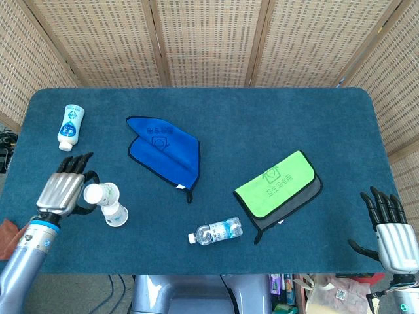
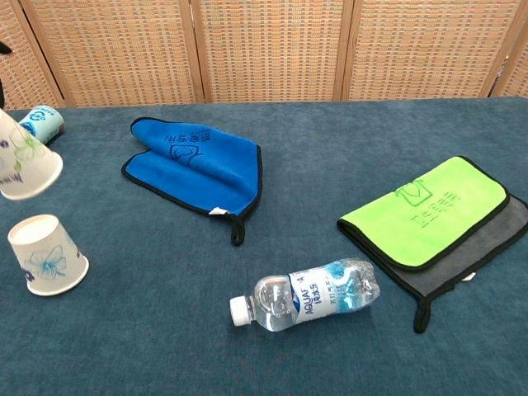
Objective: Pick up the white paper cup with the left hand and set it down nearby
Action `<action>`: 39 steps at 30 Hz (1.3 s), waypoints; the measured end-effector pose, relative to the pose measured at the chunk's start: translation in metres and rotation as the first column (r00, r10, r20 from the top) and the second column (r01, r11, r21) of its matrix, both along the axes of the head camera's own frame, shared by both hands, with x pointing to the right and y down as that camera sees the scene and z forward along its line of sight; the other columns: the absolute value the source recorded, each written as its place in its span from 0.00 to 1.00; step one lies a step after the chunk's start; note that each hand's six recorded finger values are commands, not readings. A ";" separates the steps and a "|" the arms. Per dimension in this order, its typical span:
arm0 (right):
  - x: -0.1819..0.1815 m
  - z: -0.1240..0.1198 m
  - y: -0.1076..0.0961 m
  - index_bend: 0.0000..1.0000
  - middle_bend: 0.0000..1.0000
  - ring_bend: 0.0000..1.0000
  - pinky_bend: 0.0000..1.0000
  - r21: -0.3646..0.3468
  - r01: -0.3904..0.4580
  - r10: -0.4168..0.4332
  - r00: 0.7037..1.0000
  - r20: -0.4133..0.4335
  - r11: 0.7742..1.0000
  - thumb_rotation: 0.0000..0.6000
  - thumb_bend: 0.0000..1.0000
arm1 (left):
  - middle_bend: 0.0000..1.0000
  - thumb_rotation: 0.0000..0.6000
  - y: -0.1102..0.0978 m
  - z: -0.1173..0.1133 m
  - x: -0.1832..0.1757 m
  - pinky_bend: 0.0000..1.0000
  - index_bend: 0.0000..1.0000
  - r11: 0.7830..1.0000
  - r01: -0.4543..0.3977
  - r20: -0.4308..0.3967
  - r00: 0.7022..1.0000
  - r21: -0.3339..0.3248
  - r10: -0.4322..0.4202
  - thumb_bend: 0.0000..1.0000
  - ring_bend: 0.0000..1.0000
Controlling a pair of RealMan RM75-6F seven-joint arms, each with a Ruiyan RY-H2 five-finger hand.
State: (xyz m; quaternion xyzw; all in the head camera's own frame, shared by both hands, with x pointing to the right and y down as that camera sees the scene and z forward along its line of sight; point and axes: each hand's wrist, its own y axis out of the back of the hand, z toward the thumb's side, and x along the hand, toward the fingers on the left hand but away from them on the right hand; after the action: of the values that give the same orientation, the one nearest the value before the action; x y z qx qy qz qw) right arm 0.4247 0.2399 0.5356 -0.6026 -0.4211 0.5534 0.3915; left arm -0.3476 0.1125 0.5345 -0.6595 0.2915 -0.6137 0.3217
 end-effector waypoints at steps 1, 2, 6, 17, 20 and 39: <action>0.000 0.000 0.000 0.00 0.00 0.00 0.00 0.000 0.000 0.000 1.000 0.000 1.000 1.00 0.12 | 0.00 1.00 -0.005 -0.007 -0.003 0.00 0.44 1.000 0.009 0.001 1.000 0.009 -0.009 0.24 0.00; 0.000 0.000 0.000 0.00 0.00 0.00 0.00 -0.001 -0.001 0.001 1.000 0.000 1.000 1.00 0.12 | 0.00 1.00 -0.010 -0.014 -0.007 0.00 0.44 1.000 0.016 0.003 1.000 0.016 -0.017 0.24 0.00; -0.001 0.001 0.000 0.00 0.00 0.00 0.00 -0.002 0.001 -0.001 1.000 0.000 1.000 1.00 0.12 | 0.00 1.00 -0.028 -0.039 -0.026 0.00 0.44 0.999 0.048 0.017 0.999 0.027 -0.048 0.24 0.00; -0.003 0.003 0.001 0.00 0.00 0.00 0.00 -0.008 0.008 -0.008 1.000 -0.009 1.000 1.00 0.12 | 0.00 1.00 -0.027 -0.009 -0.075 0.00 0.44 0.993 0.101 0.092 0.991 -0.058 -0.095 0.24 0.00; -0.004 0.003 0.001 0.00 0.00 0.00 0.00 -0.010 0.009 -0.009 1.000 -0.011 1.000 1.00 0.12 | 0.00 1.00 -0.017 0.014 -0.079 0.00 0.44 0.989 0.104 0.091 0.991 -0.103 -0.095 0.24 0.00; -0.001 0.001 0.001 0.00 0.00 0.00 0.00 -0.003 -0.001 0.001 1.000 -0.006 1.000 1.00 0.12 | 0.00 1.00 0.025 0.102 -0.070 0.00 0.16 0.975 0.069 0.135 0.990 -0.210 -0.041 0.24 0.00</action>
State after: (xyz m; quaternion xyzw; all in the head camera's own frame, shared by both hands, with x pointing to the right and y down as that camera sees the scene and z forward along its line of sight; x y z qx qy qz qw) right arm 0.4238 0.2405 0.5367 -0.6015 -0.4195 0.5557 0.3917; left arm -0.4181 0.1377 0.6366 -0.6406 0.2204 -0.6919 0.2498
